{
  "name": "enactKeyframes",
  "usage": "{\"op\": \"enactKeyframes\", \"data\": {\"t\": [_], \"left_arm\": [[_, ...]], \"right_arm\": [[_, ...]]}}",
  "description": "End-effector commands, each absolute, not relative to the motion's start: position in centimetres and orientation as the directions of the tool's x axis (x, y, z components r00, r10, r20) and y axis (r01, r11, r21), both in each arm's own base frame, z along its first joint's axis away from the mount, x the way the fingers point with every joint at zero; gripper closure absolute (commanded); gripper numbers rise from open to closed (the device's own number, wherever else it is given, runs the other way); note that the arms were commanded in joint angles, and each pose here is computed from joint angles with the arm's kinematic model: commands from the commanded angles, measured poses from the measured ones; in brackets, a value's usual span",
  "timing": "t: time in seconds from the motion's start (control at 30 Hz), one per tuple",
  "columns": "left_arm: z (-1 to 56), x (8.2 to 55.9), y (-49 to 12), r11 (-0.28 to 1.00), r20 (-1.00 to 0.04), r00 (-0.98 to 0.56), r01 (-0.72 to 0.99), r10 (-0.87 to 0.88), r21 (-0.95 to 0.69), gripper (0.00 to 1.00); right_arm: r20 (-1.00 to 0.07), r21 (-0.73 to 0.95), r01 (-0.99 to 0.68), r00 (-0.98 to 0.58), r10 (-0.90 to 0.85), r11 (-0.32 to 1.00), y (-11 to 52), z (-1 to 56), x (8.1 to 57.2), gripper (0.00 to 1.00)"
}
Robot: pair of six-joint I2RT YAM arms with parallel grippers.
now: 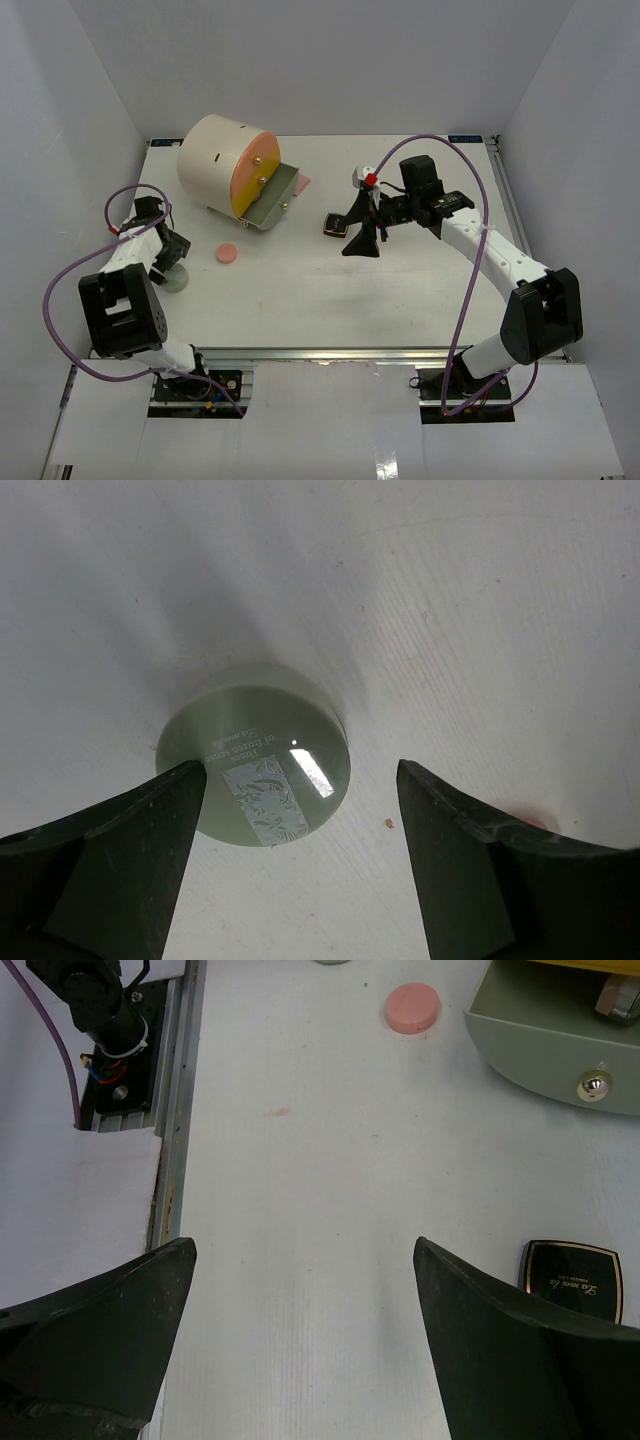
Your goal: Organize the makeup
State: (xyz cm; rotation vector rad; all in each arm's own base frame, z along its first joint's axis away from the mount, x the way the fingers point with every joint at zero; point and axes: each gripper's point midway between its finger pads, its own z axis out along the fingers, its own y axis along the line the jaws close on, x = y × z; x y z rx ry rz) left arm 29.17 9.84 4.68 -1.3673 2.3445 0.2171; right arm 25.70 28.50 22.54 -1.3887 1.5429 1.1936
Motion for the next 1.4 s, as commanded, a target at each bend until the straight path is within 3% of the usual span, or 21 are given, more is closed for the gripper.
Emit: {"op": "enactKeyframes", "data": {"t": [0.0, 0.27, 0.53, 0.73, 1.13, 1.37], "left_arm": [[0.1, 25.4, 7.7, 0.48, -0.246, -0.473, -0.876, -0.846, 0.032, 0.13], [0.2, 25.3, 7.4, 0.485, -0.235, -0.477, -0.874, -0.847, 0.024, 0.15], [4.9, 25.7, 9.1, 0.472, -0.358, -0.446, -0.881, -0.821, 0.014, 0.09], [6.3, 25.4, 9.3, 0.475, -0.395, -0.445, -0.88, -0.804, 0.023, 0.08], [3.8, 24.4, 8.6, 0.478, -0.343, -0.465, -0.877, -0.816, 0.052, 0.08], [2.7, 24.9, 9.0, 0.478, -0.344, -0.473, -0.875, -0.811, 0.076, 0.13]], "right_arm": [[-0.957, 0.119, -0.992, -0.106, -0.27, -0.031, 28.1, 24.2, 25.5, 0.04], [-0.959, 0.121, -0.992, -0.11, -0.262, -0.027, 27.8, 24.4, 25.7, 0.04], [-0.958, 0.125, -0.992, -0.114, -0.261, -0.024, 27.7, 24.3, 25.8, 0.04], [-0.958, 0.126, -0.992, -0.116, -0.262, -0.022, 27.6, 24.3, 25.9, 0.04], [-0.959, 0.128, -0.992, -0.12, -0.257, -0.016, 27.4, 24.4, 26.0, 0.04], [-0.96, 0.129, -0.992, -0.121, -0.251, -0.014, 27.1, 24.5, 26.1, 0.04]]}}
